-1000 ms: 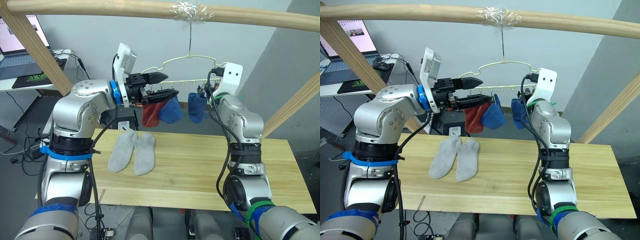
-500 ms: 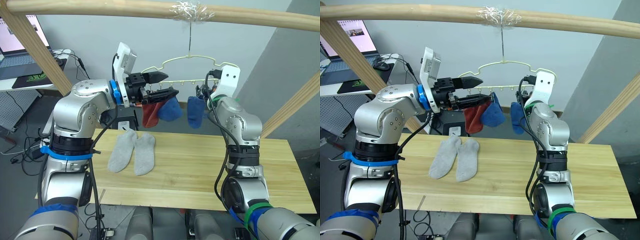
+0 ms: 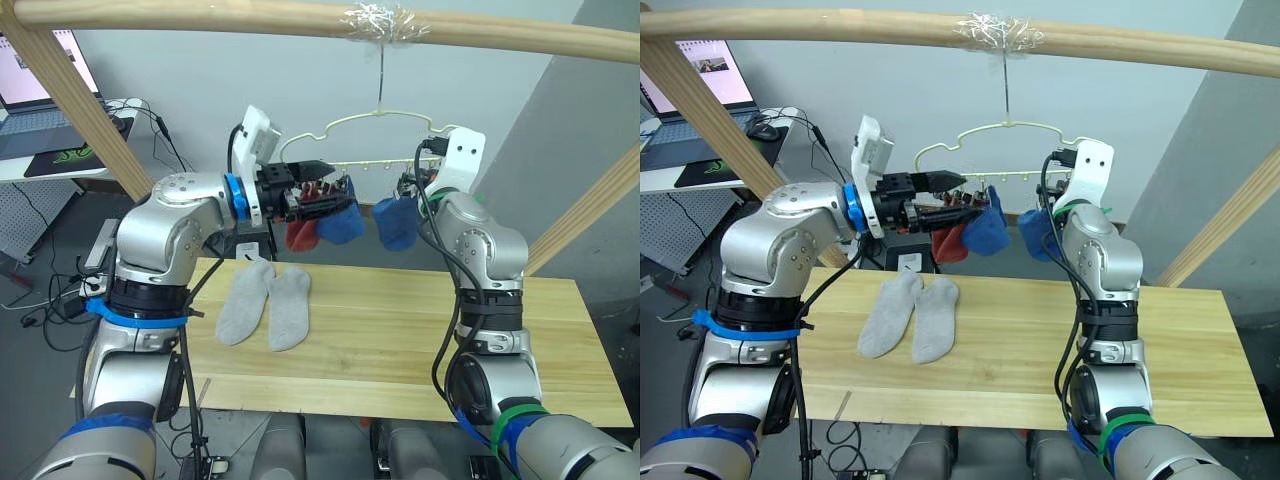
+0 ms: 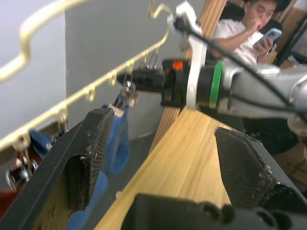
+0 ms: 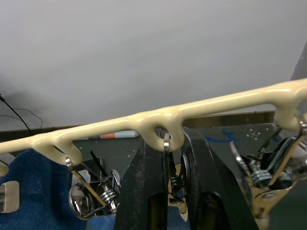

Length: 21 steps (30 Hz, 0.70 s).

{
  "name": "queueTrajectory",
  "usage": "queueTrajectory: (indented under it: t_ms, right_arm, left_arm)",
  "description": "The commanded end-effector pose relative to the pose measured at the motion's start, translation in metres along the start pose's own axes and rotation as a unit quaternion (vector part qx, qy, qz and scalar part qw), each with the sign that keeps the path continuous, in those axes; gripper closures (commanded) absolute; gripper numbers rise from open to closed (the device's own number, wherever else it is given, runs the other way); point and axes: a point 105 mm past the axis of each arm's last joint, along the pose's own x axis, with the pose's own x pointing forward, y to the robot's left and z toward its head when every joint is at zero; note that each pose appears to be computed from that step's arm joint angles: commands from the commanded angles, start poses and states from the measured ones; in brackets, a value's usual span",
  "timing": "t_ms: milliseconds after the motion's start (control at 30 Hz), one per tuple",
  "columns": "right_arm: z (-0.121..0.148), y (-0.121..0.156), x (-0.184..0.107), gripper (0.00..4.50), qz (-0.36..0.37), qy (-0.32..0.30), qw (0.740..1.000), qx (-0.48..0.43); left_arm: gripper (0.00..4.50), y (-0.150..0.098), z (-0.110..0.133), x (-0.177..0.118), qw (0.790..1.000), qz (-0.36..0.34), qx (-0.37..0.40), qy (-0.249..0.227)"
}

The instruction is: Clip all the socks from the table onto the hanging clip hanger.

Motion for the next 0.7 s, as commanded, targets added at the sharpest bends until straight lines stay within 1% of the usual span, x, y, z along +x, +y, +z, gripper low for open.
queueTrajectory:
  t_ms: [33, 67, 133, 233, 267, 333, 467, 567, 700]
  right_arm:
    - [0.016, 0.002, -0.002, 4.39, 0.002, -0.028, 1.000, 0.002]
    - [0.016, 0.002, -0.002, 4.39, 0.003, -0.026, 1.000, 0.003]
    - [0.015, 0.003, -0.002, 4.39, 0.005, -0.024, 1.000, 0.004]
    - [0.015, 0.003, -0.002, 4.39, 0.006, -0.023, 1.000, 0.005]
    - [0.015, 0.004, -0.002, 4.39, 0.007, -0.022, 1.000, 0.005]
    - [0.015, 0.005, -0.003, 4.39, 0.009, -0.022, 1.000, 0.006]
    - [0.015, 0.005, -0.004, 4.39, 0.010, -0.021, 1.000, 0.006]
    - [0.015, 0.005, -0.005, 4.39, 0.011, -0.021, 1.000, 0.007]
    - [0.016, 0.007, -0.006, 4.39, 0.014, -0.020, 1.000, 0.008]
  left_arm:
    - [0.68, -0.001, -0.005, -0.006, 0.999, 0.016, 0.020, 0.020]
    - [0.68, -0.001, -0.015, -0.008, 0.999, 0.021, 0.013, 0.035]
    - [0.68, 0.002, -0.033, -0.012, 0.998, 0.045, -0.007, 0.051]
    - [0.13, 0.012, -0.068, -0.020, 0.991, 0.092, -0.009, 0.101]
    - [0.02, 0.016, -0.079, -0.022, 0.987, 0.108, -0.009, 0.116]
    - [0.02, 0.019, -0.098, -0.027, 0.982, 0.126, -0.012, 0.137]
    - [0.02, 0.032, -0.148, -0.044, 0.962, 0.182, -0.033, 0.202]
    - [0.02, 0.037, -0.165, -0.047, 0.954, 0.198, -0.058, 0.215]
    - [0.02, 0.037, -0.191, -0.036, 0.949, 0.180, -0.070, 0.249]
